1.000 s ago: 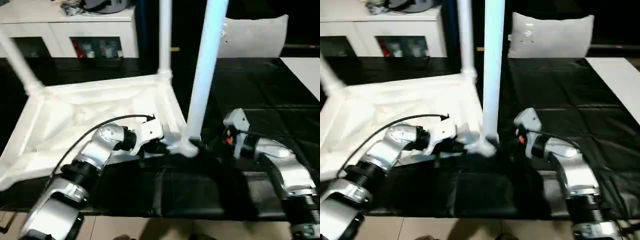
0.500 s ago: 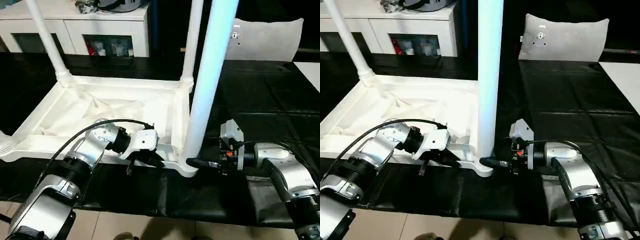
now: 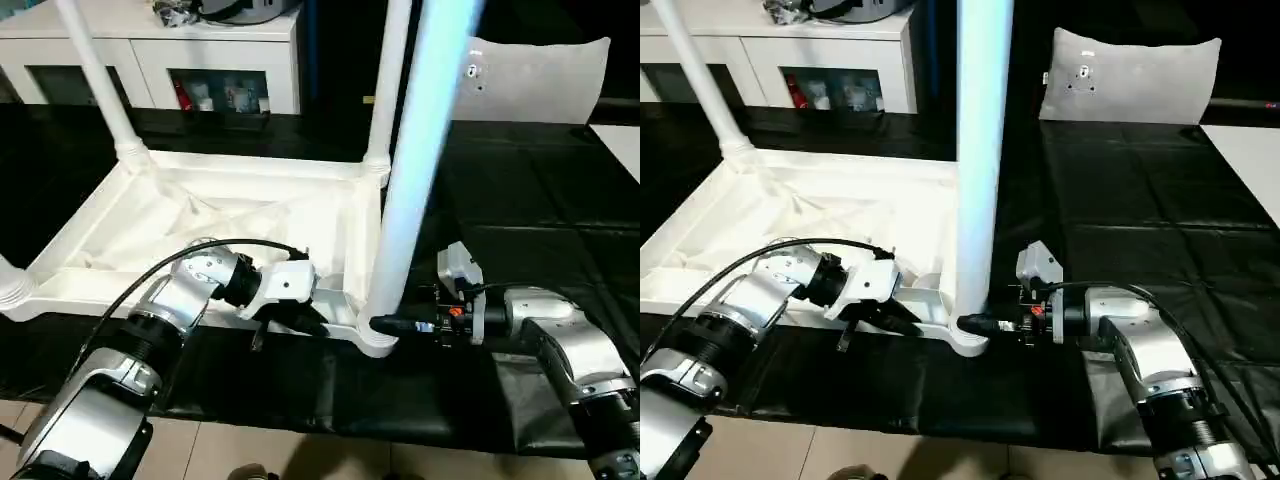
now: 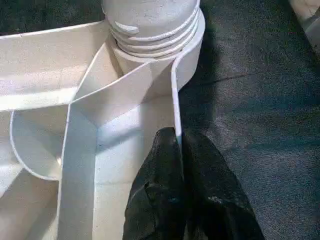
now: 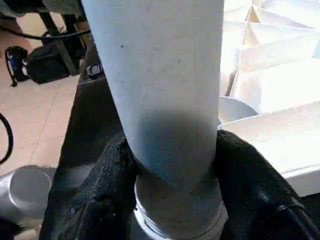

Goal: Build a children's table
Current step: Rotate leg to tighten

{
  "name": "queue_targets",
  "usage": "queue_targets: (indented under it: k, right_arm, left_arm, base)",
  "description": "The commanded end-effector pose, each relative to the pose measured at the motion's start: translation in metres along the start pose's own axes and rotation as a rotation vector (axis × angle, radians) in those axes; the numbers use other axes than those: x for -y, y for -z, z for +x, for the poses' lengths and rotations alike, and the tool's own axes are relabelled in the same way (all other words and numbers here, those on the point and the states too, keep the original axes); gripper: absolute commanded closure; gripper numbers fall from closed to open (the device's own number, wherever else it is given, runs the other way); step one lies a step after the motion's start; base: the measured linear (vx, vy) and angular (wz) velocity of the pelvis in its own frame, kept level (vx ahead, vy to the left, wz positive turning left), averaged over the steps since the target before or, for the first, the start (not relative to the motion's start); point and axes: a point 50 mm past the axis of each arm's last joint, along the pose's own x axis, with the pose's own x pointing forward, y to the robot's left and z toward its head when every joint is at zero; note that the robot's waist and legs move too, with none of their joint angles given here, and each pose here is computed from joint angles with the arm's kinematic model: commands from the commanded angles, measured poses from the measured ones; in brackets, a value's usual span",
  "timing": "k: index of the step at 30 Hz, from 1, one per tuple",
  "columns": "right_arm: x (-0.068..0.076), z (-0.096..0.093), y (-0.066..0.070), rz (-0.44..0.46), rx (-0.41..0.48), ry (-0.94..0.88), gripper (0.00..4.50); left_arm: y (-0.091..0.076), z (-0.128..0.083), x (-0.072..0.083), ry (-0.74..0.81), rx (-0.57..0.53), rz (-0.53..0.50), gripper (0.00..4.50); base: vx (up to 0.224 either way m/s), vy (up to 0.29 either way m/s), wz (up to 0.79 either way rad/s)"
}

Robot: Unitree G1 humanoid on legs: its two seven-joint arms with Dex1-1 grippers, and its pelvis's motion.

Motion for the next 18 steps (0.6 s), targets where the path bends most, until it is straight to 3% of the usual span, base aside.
queue_targets:
  k: [1, 3, 6, 12, 18]
  right_arm:
    - [-0.008, 0.008, -0.005, 0.018, 0.053, -0.063, 2.50]
    - [-0.016, 0.017, -0.001, 0.074, 0.038, -0.056, 2.52]
    - [-0.017, 0.024, 0.003, 0.082, 0.004, 0.002, 2.52]
    - [0.016, 0.055, -0.003, 0.139, 0.038, 0.533, 2.53]
    - [0.032, 0.064, -0.016, 0.165, 0.082, 0.764, 2.54]
  left_arm:
    - [-0.009, -0.001, -0.004, -0.006, 0.013, 0.030, 4.50]
    - [-0.013, 0.003, -0.009, -0.098, 0.061, -0.042, 4.50]
    - [-0.016, 0.006, -0.013, -0.167, 0.091, -0.097, 4.50]
    - [-0.031, 0.030, -0.027, -0.409, 0.103, -0.217, 4.50]
    - [-0.045, 0.042, -0.042, -0.630, 0.100, -0.287, 4.50]
  base:
    - [0.000, 0.000, 0.00]
    - [0.000, 0.000, 0.00]
    - [0.000, 0.000, 0.00]
    - [0.000, 0.000, 0.00]
    - [0.000, 0.000, 0.00]
